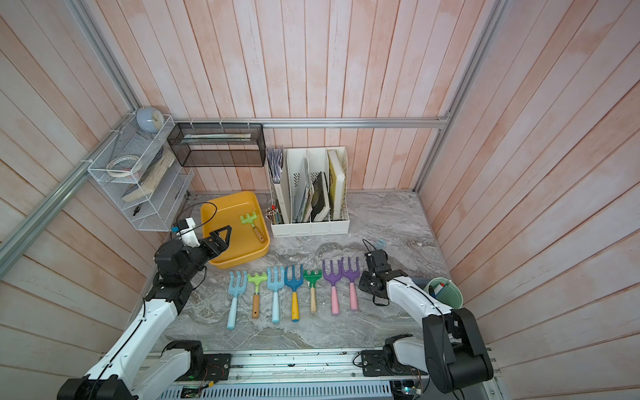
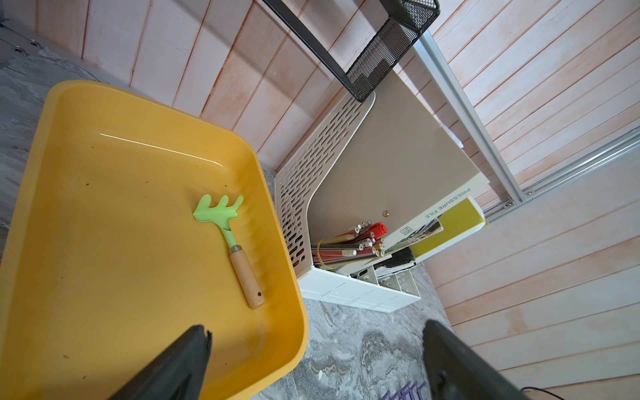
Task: Take the hand rake out of the storage box
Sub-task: Place the rake at the center of the board, then pick up the rake at the center of the board, then place the rake at the center of the board.
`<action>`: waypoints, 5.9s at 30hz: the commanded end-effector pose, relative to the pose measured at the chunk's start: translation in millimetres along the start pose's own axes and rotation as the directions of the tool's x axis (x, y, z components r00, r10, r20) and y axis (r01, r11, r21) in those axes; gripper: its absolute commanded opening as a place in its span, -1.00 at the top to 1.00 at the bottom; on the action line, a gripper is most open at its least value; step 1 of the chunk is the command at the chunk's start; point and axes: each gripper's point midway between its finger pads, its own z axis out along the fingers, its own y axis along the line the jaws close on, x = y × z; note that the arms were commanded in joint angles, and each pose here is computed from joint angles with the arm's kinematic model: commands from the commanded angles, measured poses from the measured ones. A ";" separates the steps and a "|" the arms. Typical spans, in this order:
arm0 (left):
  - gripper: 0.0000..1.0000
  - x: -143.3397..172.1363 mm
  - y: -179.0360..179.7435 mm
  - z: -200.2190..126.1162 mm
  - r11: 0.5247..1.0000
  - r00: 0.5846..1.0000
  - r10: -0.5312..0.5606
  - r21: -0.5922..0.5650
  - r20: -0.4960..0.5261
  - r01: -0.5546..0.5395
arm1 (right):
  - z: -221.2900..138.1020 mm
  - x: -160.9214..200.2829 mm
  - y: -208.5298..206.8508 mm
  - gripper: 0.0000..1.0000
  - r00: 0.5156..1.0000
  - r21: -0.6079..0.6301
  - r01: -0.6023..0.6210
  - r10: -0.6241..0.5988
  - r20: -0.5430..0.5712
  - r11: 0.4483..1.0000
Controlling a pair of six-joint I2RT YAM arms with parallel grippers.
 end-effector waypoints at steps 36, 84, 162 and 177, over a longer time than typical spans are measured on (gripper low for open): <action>-1.00 -5.7 23.8 -8.8 0.994 0.999 0.031 -0.103 0.028 -0.028 | 16.3 -93.6 -7.7 1.00 0.969 0.145 0.247 -0.247 -0.017 0.958; -1.00 -4.0 38.7 -10.0 0.983 0.997 0.067 -0.172 0.034 -0.060 | -3.8 -3.6 4.6 1.00 0.984 0.025 0.141 -0.137 -0.109 0.990; -1.00 -1.7 47.5 -8.8 0.981 0.998 0.057 -0.189 0.034 -0.050 | 27.6 -131.2 18.0 0.72 0.854 -0.117 0.518 -0.506 0.120 0.847; -1.00 -0.1 48.9 -7.6 0.981 0.998 0.052 -0.189 0.029 -0.046 | 16.8 -125.4 15.2 0.73 0.797 -0.156 0.603 -0.591 0.121 0.782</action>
